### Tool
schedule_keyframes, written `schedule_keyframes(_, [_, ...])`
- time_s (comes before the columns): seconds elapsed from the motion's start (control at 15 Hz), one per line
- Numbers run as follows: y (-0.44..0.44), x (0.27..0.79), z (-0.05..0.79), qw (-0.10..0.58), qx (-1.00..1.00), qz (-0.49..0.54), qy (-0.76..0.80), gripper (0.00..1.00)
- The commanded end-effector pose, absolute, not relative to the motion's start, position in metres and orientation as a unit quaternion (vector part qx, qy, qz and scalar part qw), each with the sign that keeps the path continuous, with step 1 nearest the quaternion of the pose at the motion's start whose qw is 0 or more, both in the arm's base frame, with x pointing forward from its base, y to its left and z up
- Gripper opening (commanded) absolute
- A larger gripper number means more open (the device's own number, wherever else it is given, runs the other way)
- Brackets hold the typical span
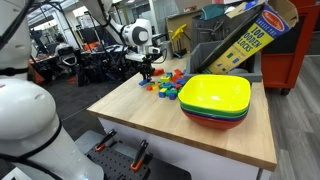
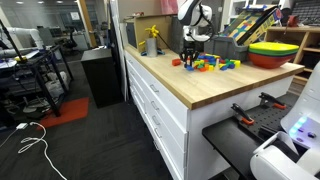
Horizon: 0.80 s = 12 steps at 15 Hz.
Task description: Pick the blue cylinder and blue square blocks at the rear end of the table and place them on the stack pile of blocks
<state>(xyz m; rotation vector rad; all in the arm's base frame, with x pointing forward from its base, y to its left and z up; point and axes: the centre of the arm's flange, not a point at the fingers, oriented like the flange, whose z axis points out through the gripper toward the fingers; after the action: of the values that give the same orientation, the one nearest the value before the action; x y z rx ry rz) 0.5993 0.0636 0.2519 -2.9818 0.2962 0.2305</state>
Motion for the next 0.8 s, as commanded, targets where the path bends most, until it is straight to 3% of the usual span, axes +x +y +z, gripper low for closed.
schedule_keyframes(0.0, [0.027,0.619,0.270,0.091,-0.975,0.058,0.193,0.08])
schedule_keyframes(0.27, [-0.007,0.636,0.286,0.115,-0.950,0.033,0.290,0.08])
schedule_keyframes(0.73, [-0.047,0.664,0.300,0.099,-0.946,-0.014,0.309,0.08])
